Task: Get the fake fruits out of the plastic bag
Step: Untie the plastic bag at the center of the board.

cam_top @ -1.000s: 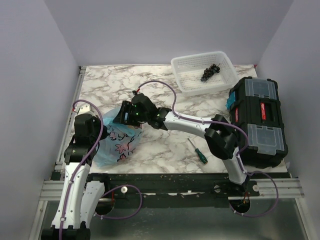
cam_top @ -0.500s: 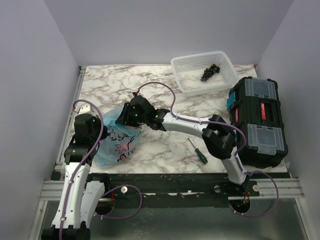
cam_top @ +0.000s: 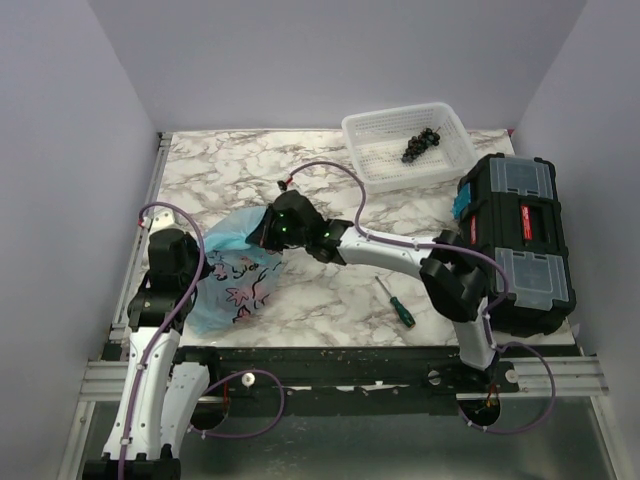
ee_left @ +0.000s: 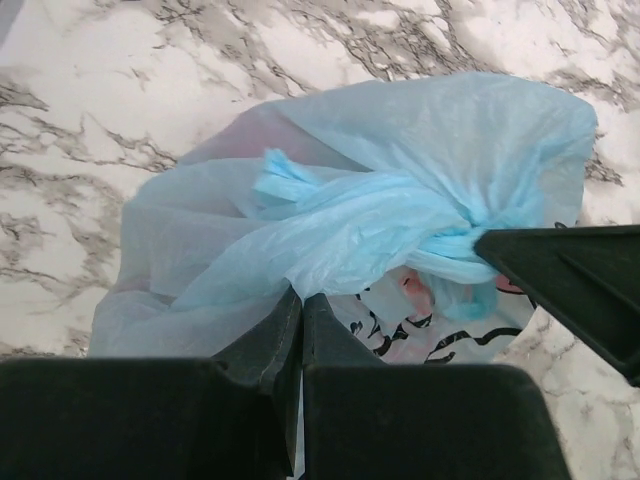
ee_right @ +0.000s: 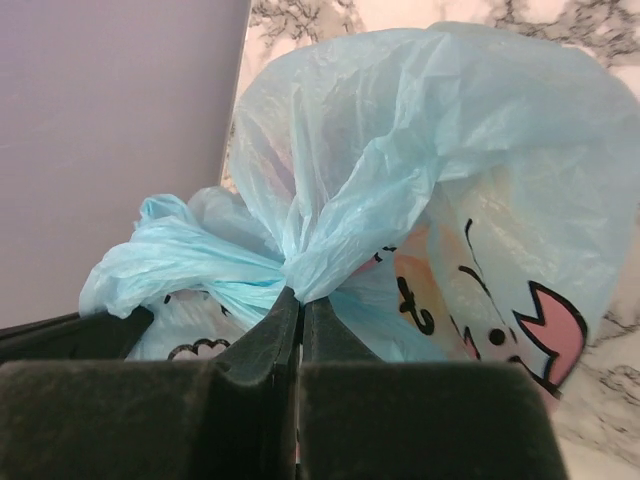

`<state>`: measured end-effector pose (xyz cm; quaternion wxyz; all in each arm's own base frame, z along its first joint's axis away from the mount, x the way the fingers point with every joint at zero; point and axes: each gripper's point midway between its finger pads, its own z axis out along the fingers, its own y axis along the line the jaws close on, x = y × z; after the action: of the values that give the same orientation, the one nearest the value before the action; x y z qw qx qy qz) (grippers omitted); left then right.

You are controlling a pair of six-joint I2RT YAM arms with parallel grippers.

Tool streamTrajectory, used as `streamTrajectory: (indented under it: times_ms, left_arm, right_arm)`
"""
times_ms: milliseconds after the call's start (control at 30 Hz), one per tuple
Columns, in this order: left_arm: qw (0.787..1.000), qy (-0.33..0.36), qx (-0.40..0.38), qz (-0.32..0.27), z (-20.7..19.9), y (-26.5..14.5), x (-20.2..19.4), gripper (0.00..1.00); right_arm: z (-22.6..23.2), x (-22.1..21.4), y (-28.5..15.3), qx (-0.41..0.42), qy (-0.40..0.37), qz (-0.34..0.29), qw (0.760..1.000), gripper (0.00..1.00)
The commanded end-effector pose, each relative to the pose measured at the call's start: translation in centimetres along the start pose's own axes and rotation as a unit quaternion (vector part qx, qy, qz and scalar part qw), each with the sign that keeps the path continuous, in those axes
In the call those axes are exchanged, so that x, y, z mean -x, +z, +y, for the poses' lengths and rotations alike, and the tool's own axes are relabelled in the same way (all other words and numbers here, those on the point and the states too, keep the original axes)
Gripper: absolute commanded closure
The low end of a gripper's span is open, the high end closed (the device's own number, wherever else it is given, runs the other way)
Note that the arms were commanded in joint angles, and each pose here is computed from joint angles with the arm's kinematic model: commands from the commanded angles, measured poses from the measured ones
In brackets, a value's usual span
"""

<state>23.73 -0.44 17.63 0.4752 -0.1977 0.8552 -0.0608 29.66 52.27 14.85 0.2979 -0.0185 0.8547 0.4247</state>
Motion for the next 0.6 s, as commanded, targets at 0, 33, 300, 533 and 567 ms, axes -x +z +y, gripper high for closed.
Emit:
streamTrajectory:
  times_ms: [0, 33, 300, 533, 567]
  left_arm:
    - [0.998, -0.016, 0.058, -0.028, 1.9, -0.7, 1.2, 1.0]
    - [0.998, -0.015, 0.056, -0.028, 1.9, -0.7, 1.1, 1.0]
    - [0.999, -0.009, 0.047, -0.024, 1.6, -0.6, 1.1, 1.0]
    - [0.998, -0.01, 0.061, -0.027, 2.1, -0.7, 1.2, 1.0]
    - [0.998, -0.009, 0.059, -0.027, 2.0, -0.7, 1.2, 1.0]
  right_arm:
    - [0.6, 3.8, -2.4, 0.062, 0.01, -0.027, 0.998, 0.99]
    - [0.5, 4.0, -2.7, 0.076, 0.015, -0.023, 0.997, 0.99]
    - [-1.3, 4.8, -4.7, 0.158, 0.036, 0.016, 0.987, 0.96]
    - [-2.5, 5.4, -5.2, 0.202, 0.029, 0.052, 0.978, 0.85]
    - [-2.7, 5.4, -5.1, 0.194, 0.022, 0.053, 0.979, 0.84]
